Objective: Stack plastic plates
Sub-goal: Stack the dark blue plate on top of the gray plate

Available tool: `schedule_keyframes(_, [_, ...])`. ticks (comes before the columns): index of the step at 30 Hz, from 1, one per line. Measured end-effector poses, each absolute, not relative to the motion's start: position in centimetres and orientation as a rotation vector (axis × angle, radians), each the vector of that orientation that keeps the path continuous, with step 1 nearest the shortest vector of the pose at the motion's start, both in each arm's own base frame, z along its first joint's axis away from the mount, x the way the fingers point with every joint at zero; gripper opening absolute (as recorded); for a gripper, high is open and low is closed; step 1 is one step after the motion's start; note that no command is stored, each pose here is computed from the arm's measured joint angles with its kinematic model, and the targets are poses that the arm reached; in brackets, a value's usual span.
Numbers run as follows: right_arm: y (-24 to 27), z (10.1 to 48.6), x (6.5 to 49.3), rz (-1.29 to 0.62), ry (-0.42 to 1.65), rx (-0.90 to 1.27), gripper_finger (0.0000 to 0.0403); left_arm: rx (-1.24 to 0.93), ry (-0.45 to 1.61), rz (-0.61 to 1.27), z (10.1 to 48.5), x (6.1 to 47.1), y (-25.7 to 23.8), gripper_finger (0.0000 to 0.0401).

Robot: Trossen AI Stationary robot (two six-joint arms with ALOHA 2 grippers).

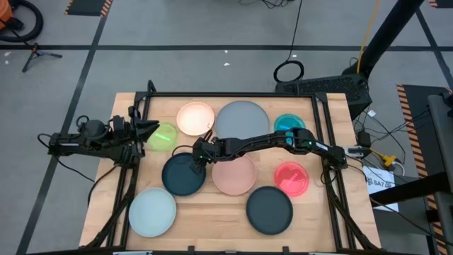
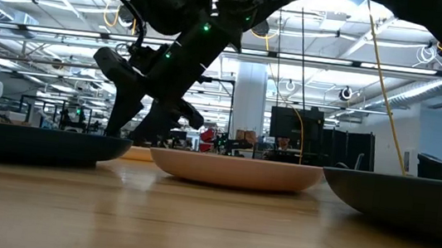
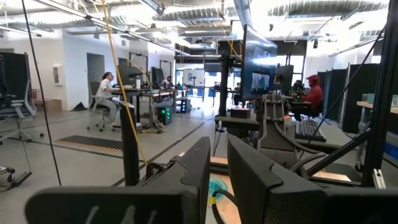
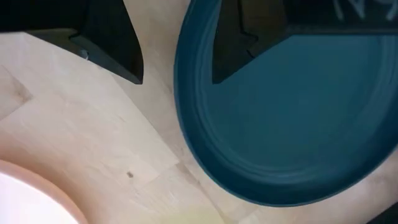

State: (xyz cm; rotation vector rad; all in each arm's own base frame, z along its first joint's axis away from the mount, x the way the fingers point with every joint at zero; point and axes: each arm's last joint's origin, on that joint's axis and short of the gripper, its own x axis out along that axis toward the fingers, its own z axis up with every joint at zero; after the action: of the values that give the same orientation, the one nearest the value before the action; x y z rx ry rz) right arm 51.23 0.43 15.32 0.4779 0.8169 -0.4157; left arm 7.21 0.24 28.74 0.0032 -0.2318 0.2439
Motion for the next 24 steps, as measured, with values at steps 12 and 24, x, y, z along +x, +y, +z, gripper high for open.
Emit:
schedule_keyframes(12, [0.4, 14.6, 51.4, -0.419, 0.816, 0.472, 0.0183, -0.011, -0.234, 0.242, 28.7, 7.2, 0.2, 0.0062])
schedule_keyframes(24, [0.5, 12.7, 51.8, -0.422, 0.830, 0.473, 0.0164, -0.009, -0.231, 0.242, 28.7, 7.2, 0.2, 0.0062])
